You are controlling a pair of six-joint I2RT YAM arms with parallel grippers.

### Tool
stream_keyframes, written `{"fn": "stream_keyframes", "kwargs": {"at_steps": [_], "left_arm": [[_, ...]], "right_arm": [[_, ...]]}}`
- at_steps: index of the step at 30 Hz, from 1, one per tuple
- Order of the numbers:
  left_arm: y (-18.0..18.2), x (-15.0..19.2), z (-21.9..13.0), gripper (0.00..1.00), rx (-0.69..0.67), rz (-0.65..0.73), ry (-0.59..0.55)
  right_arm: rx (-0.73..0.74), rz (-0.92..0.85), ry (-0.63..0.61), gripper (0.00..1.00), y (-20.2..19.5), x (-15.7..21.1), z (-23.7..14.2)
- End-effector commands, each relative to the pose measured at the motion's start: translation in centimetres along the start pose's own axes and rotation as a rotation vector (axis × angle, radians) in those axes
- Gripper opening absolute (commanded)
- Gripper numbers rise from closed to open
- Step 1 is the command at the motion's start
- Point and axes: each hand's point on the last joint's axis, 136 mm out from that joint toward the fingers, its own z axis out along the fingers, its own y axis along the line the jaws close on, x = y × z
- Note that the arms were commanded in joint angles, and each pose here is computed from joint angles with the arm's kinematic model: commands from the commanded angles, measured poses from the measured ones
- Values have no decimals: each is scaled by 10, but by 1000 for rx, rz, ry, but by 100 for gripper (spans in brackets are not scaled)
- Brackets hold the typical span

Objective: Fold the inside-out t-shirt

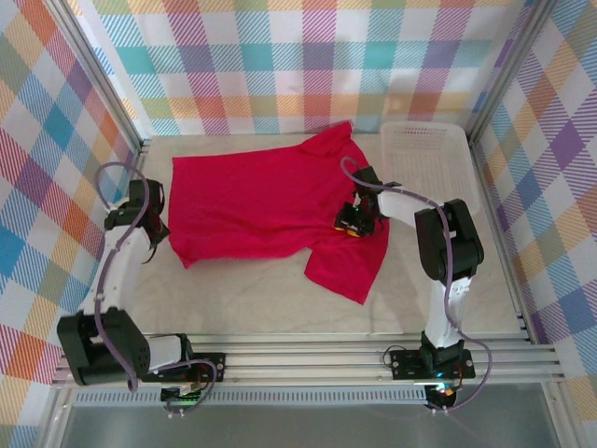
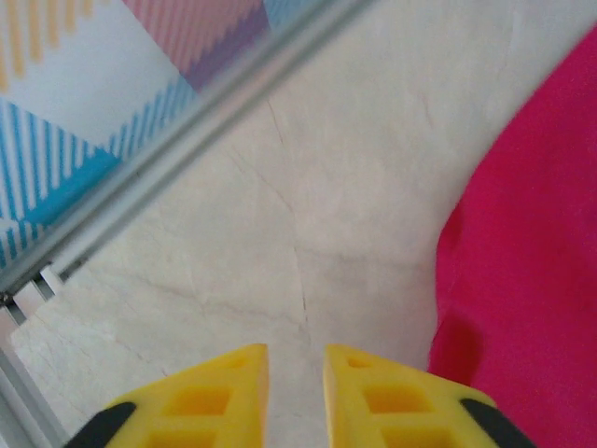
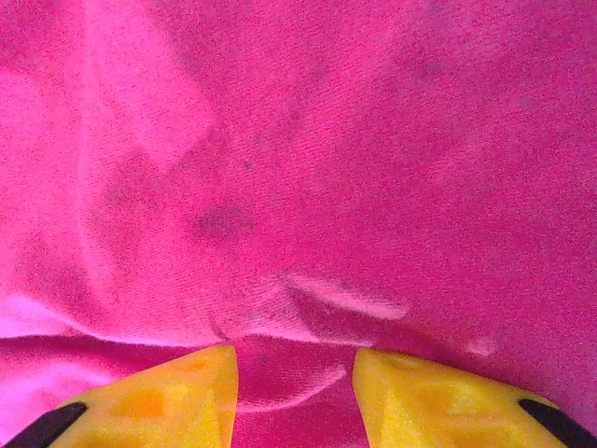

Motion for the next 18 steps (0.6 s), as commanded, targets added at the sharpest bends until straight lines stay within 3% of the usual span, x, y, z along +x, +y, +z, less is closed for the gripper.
{"fn": "stream_keyframes", "kwargs": {"at_steps": [1, 5, 10, 15, 18], "left_arm": [[22, -24, -18, 23, -43, -114, -125], [16, -13, -19, 23, 28, -146, -87], [-41, 41, -3, 29, 276, -214, 138], [-116, 78, -8, 34, 448, -78, 330], [-150, 83, -16, 35, 451, 9, 369]], "right_arm": [[183, 45, 73, 35, -54, 21, 13], [164, 40, 76, 35, -50, 20, 13], [102, 30, 76, 34, -33, 17, 6], [27, -29, 16, 38, 6, 6, -36], [-16, -68, -18, 41, 27, 1, -59]]}}
